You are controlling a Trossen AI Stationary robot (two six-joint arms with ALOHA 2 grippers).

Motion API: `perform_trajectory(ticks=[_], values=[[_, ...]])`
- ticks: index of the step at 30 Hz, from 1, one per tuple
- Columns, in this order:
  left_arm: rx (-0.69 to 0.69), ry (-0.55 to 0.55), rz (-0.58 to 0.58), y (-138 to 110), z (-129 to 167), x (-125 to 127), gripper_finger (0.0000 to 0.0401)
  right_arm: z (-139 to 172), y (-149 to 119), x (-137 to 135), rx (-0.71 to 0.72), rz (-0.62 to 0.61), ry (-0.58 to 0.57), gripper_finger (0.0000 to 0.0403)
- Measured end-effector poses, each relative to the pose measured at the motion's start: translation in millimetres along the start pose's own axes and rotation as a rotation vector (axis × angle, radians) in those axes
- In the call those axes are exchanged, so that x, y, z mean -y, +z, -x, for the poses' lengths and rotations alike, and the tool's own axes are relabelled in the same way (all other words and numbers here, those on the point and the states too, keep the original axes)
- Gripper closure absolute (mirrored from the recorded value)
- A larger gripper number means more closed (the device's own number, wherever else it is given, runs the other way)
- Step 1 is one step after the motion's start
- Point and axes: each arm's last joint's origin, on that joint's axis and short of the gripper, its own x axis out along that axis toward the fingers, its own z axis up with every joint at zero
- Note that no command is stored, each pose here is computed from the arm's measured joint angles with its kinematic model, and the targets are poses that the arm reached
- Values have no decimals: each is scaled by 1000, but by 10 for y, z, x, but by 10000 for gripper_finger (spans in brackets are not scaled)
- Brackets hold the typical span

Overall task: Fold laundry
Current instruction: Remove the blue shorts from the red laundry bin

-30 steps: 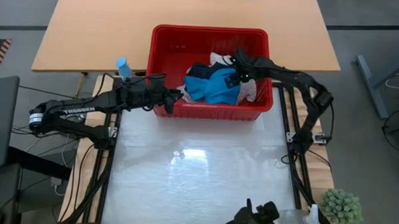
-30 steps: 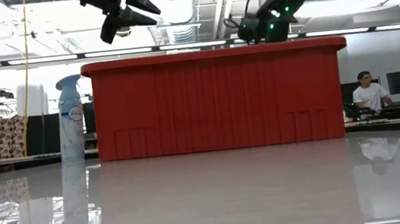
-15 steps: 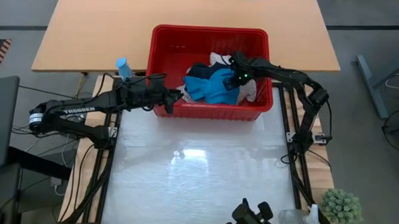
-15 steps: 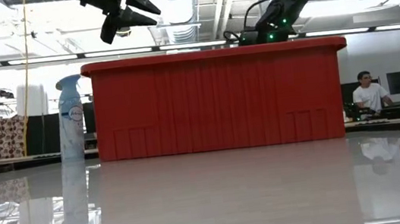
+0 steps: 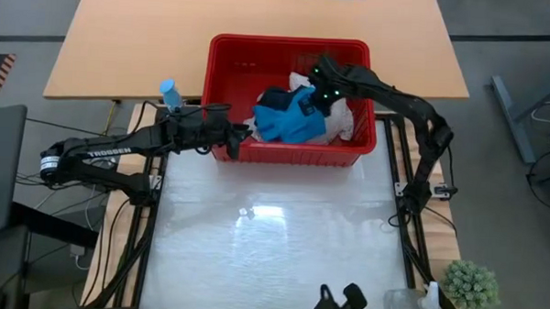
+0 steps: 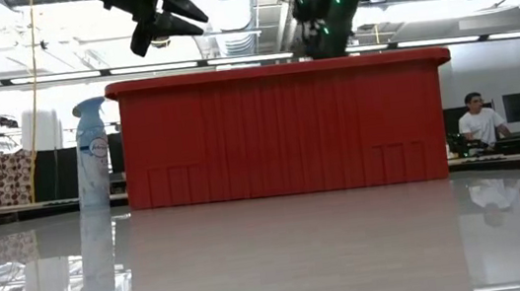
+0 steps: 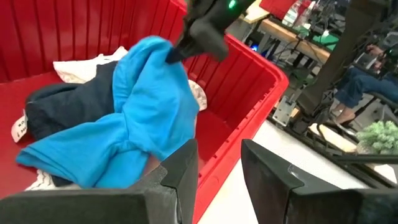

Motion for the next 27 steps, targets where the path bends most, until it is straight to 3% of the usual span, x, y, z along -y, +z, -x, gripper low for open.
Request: perform_trajectory(ticks=[7, 16, 21, 27], values=[[8, -13, -13, 17, 29, 5, 289, 429, 75, -468, 72, 77, 96, 381], [68, -81, -61, 137, 276, 30, 289, 817, 0, -1002, 161, 148, 204, 381], [94, -85, -64, 179, 390, 29, 289, 866, -15, -1045, 209, 148, 104, 378], [60, -69, -90, 152, 429, 11, 289, 892, -14, -1000, 201, 109, 96, 379]])
